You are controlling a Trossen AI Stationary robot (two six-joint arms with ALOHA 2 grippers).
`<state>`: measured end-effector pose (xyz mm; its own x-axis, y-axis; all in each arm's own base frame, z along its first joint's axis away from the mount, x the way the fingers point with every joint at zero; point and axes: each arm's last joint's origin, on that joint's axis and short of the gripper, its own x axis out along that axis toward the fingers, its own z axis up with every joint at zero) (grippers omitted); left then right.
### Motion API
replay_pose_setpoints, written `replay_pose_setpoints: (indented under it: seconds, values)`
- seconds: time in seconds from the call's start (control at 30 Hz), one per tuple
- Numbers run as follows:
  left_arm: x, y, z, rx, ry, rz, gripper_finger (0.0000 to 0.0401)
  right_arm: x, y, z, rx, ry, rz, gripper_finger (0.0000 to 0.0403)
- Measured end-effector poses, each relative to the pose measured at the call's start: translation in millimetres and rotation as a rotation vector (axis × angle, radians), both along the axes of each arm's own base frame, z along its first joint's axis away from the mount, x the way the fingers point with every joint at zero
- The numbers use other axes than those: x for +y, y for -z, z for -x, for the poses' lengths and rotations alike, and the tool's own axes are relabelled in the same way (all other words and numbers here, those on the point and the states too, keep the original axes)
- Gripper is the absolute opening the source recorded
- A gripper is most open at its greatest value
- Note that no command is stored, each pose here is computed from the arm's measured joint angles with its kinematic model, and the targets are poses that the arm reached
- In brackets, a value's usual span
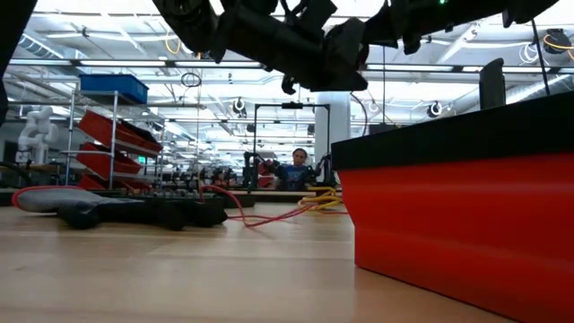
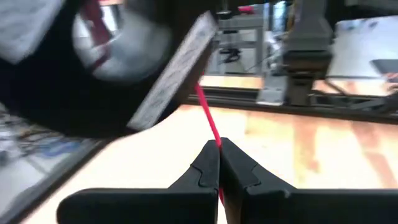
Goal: Coil cords
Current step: Coil the red wire onto the spool
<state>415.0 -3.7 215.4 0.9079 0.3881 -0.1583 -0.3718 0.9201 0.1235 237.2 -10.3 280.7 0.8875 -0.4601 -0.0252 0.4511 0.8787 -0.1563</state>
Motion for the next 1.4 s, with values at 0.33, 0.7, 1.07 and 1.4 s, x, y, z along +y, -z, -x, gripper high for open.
replay_pose_setpoints:
  seconds: [0.33,0.7,1.07,1.4]
  values:
    - [14.7,-0.2,0.9,0.052,-0.044,-0.106,0.0037,1.0,-16.7,26.4,-0.053,-0.075,-0.1,0.0]
    - [30.6,-1.8,0.2,0.025,0.061,-0.057,0.0105,1.4,-28.0,44.9,-0.094,-0.102,-0.121,0.0]
    - [34.2,18.7,-10.2,-0.023,0.214,-0.009,0.0107,2.1,-36.1,53.4,-0.147,-0.133,-0.127,0.0]
    - [26.4,39.6,-16.1,-0.021,0.319,0.087,0.0107,2.6,-35.8,53.3,-0.142,-0.154,-0.128,0.0]
